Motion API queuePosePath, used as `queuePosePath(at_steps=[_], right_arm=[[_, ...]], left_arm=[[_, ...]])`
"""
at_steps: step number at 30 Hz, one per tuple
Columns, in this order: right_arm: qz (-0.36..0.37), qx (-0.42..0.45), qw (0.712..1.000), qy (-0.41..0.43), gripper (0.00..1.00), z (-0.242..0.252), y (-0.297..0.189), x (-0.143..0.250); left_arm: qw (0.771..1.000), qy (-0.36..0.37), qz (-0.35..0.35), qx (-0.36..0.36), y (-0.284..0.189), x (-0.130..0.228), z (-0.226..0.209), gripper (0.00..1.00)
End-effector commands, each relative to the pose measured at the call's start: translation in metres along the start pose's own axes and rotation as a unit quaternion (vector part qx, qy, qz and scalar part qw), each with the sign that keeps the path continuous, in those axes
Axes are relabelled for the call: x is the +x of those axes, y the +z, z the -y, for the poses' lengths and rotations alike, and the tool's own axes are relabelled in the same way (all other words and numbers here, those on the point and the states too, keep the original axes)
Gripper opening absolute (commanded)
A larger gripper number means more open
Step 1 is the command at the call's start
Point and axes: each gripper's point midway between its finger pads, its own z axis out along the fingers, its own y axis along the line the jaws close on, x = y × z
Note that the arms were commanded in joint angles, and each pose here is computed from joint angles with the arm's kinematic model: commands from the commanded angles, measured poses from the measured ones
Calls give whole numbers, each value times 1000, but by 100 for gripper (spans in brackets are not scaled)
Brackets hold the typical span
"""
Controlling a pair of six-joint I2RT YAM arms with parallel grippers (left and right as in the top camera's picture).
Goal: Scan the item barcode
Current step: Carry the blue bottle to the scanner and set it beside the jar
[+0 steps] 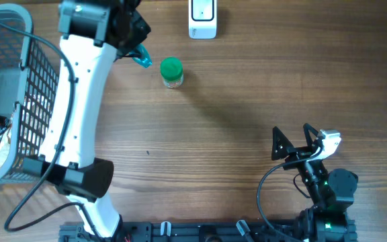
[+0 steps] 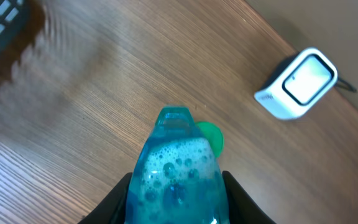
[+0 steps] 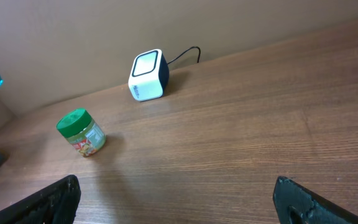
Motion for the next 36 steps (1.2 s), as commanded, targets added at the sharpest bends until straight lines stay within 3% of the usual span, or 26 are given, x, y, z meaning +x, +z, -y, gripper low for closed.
queuePosePath(at_steps=[1, 6, 14, 19, 24, 36], right_arm=[[-5, -5, 1000, 3, 100, -1, 1, 2], [-21, 8, 1000, 10, 100, 4, 3, 10], [-27, 10, 1000, 12, 100, 6, 4, 13], [-27, 10, 1000, 12, 100, 6, 4, 13], [-25, 19, 999, 12, 100, 9, 3, 12], [-25, 19, 999, 12, 100, 9, 4, 12]], left_arm=[[994, -92, 39, -45, 23, -5, 0, 22], [985, -138, 15, -106, 66, 12, -7, 22], [955, -249, 65, -145, 94, 7, -15, 25], [948, -259, 62, -175, 122, 15, -20, 31], [941, -274, 25, -198, 158, 26, -26, 30], [923, -327, -1, -201, 178, 38, -24, 35]])
